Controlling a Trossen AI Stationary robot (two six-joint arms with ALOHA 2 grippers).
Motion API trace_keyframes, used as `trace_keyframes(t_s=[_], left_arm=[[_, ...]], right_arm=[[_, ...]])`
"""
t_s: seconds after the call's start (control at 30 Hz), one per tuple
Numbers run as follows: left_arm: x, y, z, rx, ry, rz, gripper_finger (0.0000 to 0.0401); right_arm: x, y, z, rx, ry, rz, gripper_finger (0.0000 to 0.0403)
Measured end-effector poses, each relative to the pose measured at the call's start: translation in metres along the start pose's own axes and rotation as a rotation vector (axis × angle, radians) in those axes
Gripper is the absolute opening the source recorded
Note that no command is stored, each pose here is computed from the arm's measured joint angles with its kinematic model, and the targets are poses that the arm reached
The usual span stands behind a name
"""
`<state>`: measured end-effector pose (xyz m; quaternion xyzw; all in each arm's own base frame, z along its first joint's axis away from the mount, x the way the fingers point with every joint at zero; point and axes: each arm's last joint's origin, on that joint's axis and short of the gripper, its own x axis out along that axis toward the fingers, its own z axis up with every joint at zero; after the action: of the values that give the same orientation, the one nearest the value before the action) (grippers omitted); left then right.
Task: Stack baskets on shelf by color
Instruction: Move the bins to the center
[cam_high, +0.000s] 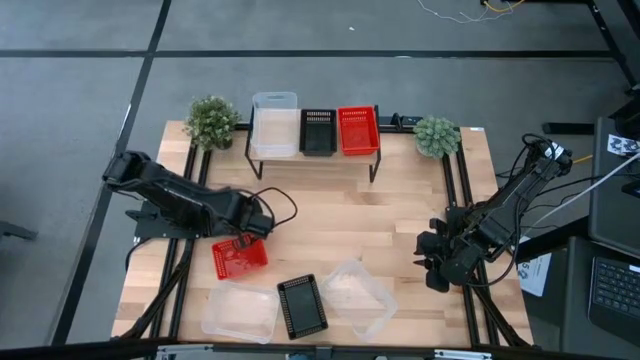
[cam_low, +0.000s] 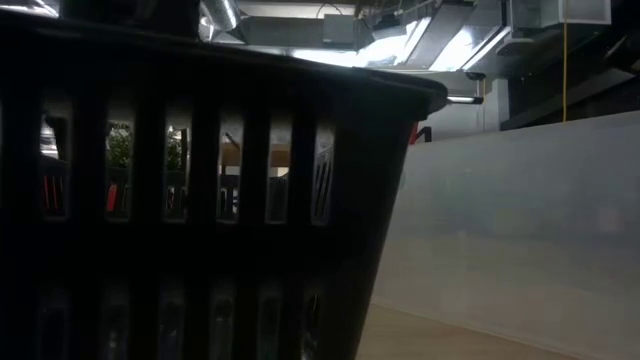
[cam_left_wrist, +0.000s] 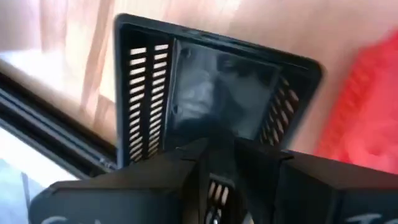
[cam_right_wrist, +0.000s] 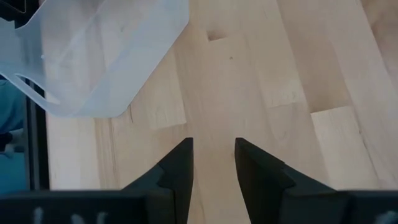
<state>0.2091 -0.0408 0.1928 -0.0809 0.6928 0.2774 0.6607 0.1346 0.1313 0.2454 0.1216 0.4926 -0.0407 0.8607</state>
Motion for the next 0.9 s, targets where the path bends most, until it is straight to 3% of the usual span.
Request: trace_keyframes(t_s=[0.2, 0.33, 0.43, 0.57, 0.67, 0.8, 0.9], left_arm=[[0.02, 0.003, 0.007, -0.09, -0.108, 0.031, 0.0066], [0.023, 0.004, 0.021, -0.107, -0.188, -0.032, 0.0066], [0.018, -0.001, 0.045, -0.123, -0.391, -0.133, 0.0066], [-0.006, -0.012, 0.079, -0.099, -0.763, -0.317, 0.0066], [-0.02, -0.018, 0.088, -0.04, -0.907, -0.43, 0.0066], [-0.029, -0.018, 0.074, -0.007, -0.851, -0.495, 0.0066], [-0.026, -0.017, 0.054, -0.023, -0.678, -0.52, 0.0066]], right_arm=[[0.0, 0.0, 0.0, 0.001, 0.002, 0.004, 0.0117], [0.0, 0.001, 0.0, 0.002, 0.001, 0.008, 0.0117], [0.0, 0.001, 0.0, 0.003, -0.001, 0.01, 0.0117], [0.0, 0.001, 0.0, 0.001, -0.002, 0.01, 0.0117], [0.0, 0.001, 0.0, 0.002, -0.002, 0.01, 0.0117], [0.0, 0.001, 0.0, 0.002, -0.001, 0.01, 0.0117], [0.0, 0.001, 0.0, 0.001, -0.002, 0.009, 0.0117]])
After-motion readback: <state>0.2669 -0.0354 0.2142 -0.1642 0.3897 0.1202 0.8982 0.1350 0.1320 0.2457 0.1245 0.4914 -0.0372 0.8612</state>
